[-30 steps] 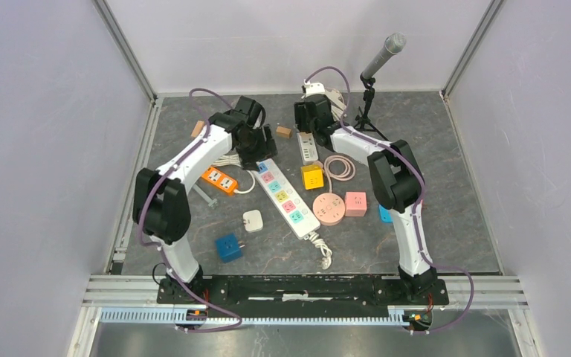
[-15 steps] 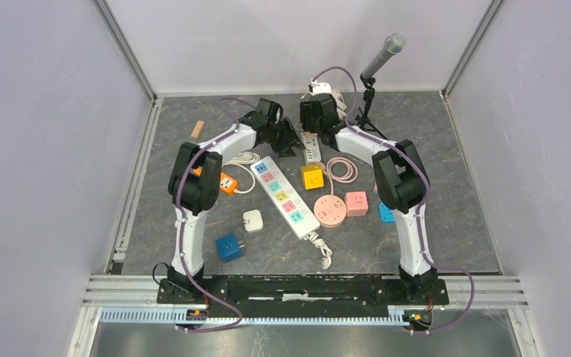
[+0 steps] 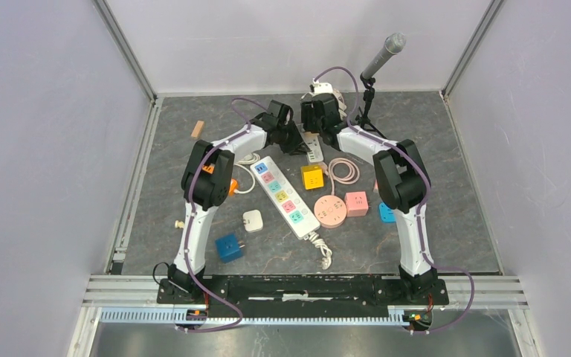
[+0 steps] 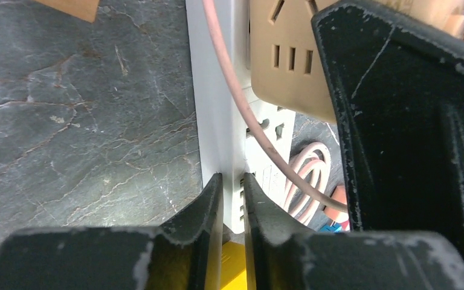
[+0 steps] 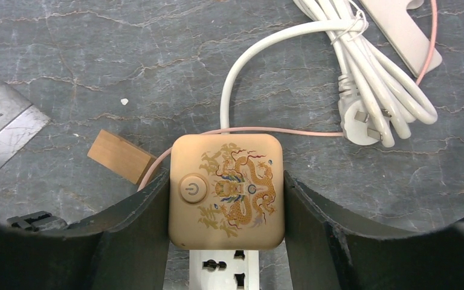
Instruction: Pull the plug off the socket
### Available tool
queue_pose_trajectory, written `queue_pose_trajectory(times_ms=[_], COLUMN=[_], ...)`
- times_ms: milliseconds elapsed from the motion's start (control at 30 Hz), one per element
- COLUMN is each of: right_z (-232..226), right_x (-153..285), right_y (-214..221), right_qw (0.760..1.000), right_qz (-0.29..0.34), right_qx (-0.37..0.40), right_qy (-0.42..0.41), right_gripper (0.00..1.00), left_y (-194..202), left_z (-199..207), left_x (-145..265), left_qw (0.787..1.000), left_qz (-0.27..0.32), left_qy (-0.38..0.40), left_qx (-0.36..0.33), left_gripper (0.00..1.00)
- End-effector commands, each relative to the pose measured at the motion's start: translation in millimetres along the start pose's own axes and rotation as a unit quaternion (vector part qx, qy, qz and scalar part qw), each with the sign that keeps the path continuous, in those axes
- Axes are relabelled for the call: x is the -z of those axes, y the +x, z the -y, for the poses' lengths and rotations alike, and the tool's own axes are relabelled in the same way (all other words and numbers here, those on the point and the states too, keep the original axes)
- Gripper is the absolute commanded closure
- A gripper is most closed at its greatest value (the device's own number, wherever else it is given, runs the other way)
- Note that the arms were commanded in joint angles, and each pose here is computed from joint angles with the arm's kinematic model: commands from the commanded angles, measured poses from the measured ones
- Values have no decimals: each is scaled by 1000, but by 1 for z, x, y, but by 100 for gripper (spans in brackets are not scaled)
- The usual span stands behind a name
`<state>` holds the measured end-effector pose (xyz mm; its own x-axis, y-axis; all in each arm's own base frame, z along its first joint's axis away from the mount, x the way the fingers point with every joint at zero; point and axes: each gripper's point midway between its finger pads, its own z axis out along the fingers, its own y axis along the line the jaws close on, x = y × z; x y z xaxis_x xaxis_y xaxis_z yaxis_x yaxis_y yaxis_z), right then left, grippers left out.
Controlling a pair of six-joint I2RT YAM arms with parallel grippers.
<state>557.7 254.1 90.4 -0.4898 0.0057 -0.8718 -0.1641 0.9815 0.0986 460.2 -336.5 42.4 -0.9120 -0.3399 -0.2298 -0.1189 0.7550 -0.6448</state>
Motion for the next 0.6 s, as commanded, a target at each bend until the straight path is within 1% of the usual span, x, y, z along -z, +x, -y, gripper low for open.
queue_pose_trajectory(times_ms=[0,33,100,233,300,367,400,467,567], right_z=[-25,-28,-23,-32,-40,-47,-47,-41,-37], right_x=[22,25,26,23,22,34,42,43,47], right_y=[-58,-64,-73,-65,-51,-39,-40,-37,-49], right_qw=[994,992,991,990,990,986,984,986,986], right_qz=[61,67,74,61,54,74,89,82,89], right_qx=[-22,-21,-30,-19,17,57,60,58,36], right_qy=[-92,-109,-111,-128,-129,-140,-143,-136,-139], right_gripper=[100,100,100,100,100,100,100,100,100], left_y=[31,36,41,49,55,61,63,66,71], left_z=[-38,-42,-51,-64,-68,-74,-76,-81,-86], left_x=[-20,-21,-20,-21,-23,-24,-24,-24,-24], left_qw=[997,996,994,990,987,984,983,981,979], left_qz=[-45,-54,-59,-75,-90,-101,-105,-108,-116], left_qy=[-65,-69,-87,-114,-125,-137,-141,-151,-159], left_qx=[17,19,23,34,42,46,48,51,57], left_gripper=[80,81,82,84,85,85,86,86,87])
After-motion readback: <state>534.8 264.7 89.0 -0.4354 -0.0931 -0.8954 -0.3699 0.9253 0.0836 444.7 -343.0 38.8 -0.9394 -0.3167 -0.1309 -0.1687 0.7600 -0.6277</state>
